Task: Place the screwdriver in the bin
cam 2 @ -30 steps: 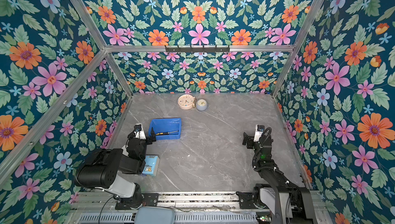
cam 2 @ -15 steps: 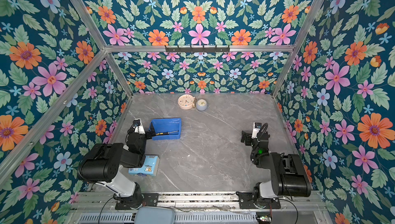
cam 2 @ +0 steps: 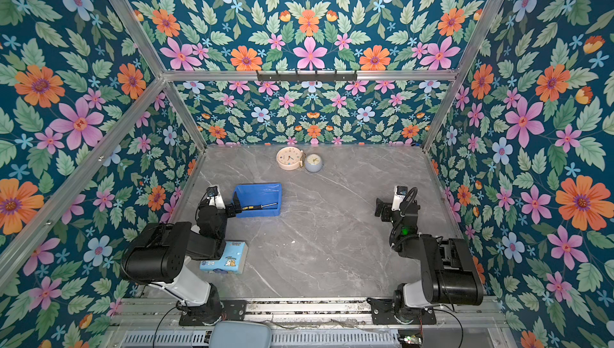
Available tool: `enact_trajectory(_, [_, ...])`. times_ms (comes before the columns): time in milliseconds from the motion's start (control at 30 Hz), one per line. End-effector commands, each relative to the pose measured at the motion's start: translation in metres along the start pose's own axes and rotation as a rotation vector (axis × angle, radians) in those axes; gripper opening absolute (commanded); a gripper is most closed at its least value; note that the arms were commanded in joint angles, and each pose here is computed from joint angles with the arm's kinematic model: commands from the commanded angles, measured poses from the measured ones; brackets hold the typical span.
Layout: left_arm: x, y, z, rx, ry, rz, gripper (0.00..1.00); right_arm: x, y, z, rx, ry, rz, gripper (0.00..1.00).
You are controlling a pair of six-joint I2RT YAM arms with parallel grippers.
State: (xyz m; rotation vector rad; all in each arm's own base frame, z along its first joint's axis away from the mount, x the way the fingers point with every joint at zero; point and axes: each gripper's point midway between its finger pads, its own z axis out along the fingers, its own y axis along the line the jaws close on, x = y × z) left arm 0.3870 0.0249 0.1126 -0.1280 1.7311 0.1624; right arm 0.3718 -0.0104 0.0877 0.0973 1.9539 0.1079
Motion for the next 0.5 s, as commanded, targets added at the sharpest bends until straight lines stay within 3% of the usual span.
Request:
enact_trajectory(0, [-0.0019,0.0006,0.0003,-0.003,-0.005,-0.007,1.00,-0.0101,-0.0008,0.0001,0.006,-0.036,0.005,0.99])
enact_trajectory(467, [-0.0011,0.0002,0.0004,-0.001,-0.002,-0.006,1.00,-0.0099,-0.0013,0.0001,0.008,-0.036,0.006,0.99])
